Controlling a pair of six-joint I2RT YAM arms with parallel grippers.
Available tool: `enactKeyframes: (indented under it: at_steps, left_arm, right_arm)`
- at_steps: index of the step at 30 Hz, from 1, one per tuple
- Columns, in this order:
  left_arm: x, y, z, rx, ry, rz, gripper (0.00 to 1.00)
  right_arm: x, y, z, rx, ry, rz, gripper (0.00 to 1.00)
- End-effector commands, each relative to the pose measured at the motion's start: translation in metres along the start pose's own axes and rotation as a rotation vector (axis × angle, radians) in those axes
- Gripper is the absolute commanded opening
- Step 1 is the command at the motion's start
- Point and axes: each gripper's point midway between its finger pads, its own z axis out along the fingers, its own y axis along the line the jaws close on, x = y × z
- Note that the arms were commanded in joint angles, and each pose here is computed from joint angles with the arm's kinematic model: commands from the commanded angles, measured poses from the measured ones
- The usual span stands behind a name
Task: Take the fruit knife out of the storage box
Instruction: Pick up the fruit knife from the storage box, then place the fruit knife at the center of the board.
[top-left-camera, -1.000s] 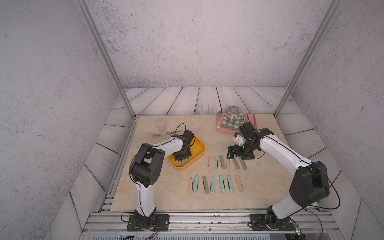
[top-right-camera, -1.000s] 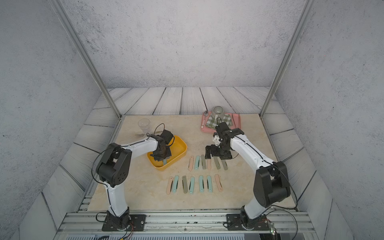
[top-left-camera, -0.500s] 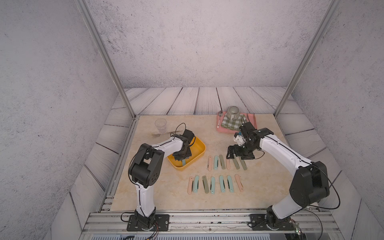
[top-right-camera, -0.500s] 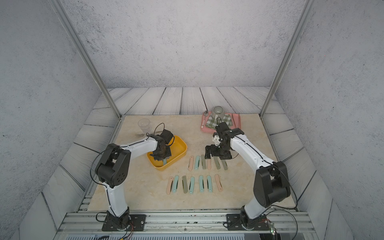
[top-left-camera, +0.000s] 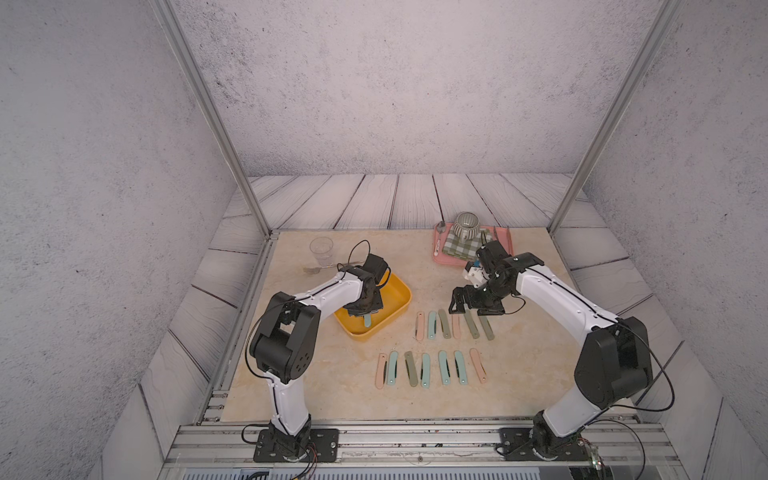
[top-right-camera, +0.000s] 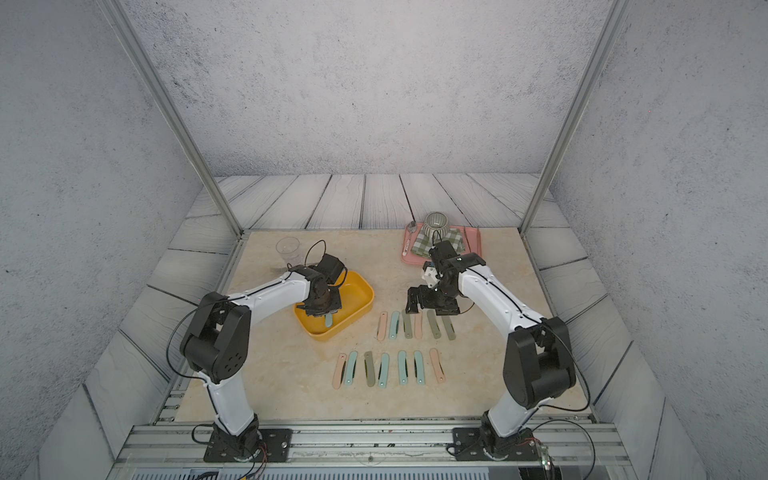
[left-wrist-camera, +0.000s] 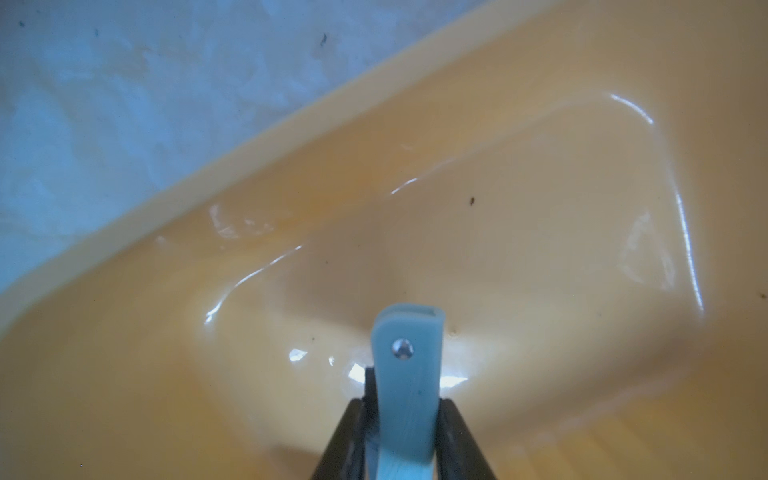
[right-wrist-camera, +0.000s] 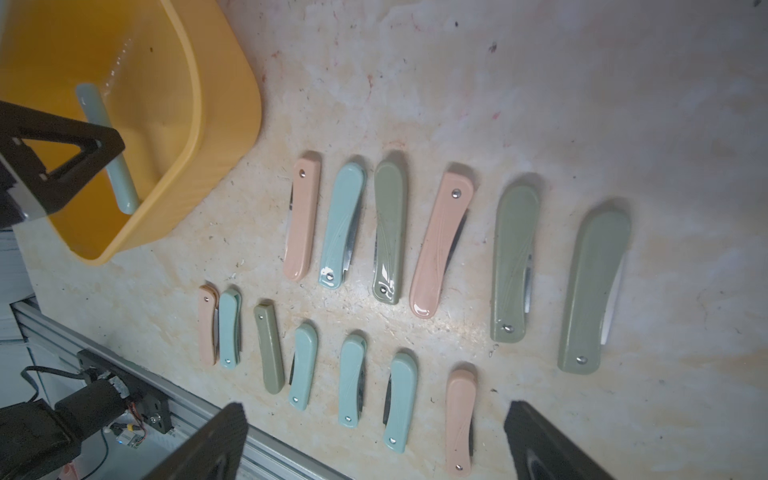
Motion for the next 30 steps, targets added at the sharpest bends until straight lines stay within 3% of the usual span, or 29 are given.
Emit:
enactKeyframes:
  at_steps: [1, 5, 12, 19, 30]
  left_arm:
    - [-0.011, -0.006, -0.023, 0.027, -0.05, 0.036, 0.28]
    - [-0.014, -0.01, -0.035, 0.06, -0.066, 0.068, 0.28]
    - [-0.013, -0.02, -0.059, 0.156, -0.099, 0.119, 0.28]
    - [-0.006, -0.031, -0.076, 0.26, -0.096, 0.137, 0.28]
    - [0.015, -0.061, -0.107, 0.506, -0.138, 0.199, 0.28]
  right_arm:
    - [-0.011, 0.009, -0.001, -0.041, -0.015, -0.005, 0.99]
    - [-0.02, 0.018, 0.0, -0.09, -0.025, -0.002, 0.95]
    - [-0.043, 0.042, -0.002, -0.21, -0.068, 0.01, 0.74]
    - [-0.056, 0.069, -0.002, -0.343, -0.082, 0.016, 0.68]
    - [-0.078, 0.112, 0.005, -0.458, -0.085, -0.02, 0.5]
